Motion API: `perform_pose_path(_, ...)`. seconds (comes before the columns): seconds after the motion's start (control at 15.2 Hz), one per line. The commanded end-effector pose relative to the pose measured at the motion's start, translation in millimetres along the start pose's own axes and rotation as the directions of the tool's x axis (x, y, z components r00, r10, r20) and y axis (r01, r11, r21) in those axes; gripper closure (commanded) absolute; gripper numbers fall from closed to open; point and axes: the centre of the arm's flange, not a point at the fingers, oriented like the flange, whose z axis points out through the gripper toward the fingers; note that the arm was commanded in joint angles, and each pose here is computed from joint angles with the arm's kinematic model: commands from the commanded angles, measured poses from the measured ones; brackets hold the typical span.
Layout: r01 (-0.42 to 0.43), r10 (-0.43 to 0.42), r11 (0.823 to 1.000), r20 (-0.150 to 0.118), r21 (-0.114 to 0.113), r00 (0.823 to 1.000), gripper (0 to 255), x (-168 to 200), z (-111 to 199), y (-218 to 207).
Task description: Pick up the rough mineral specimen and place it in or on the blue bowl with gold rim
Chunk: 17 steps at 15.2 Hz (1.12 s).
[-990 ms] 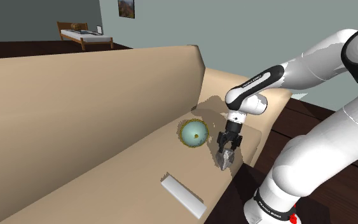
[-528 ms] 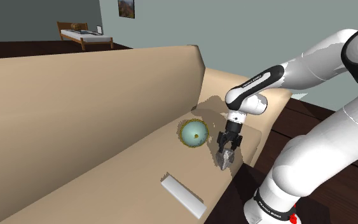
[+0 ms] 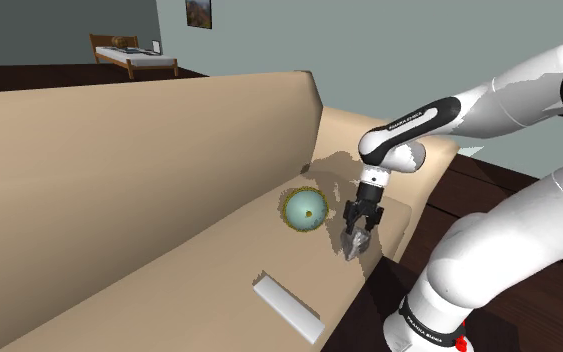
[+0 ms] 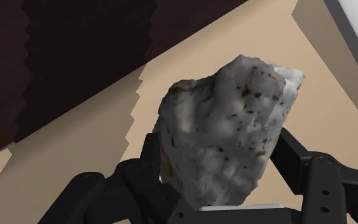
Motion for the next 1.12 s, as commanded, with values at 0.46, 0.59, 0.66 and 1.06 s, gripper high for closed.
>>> perform_pose_path(0.46, 0.000, 0.000, 1.000, 0.000, 0.000, 1.000, 255, -16, -42, -15)
perform_pose_path(0.59, 0.000, 0.000, 1.000, 0.000, 0.000, 1.000, 255, -20, -52, -18)
perform_pose_path(0.66, 0.000, 0.000, 1.000, 0.000, 0.000, 1.000, 255, -21, -56, -19)
perform_pose_path(1.06, 0.000, 0.000, 1.000, 0.000, 0.000, 1.000, 255, -32, -85, -29)
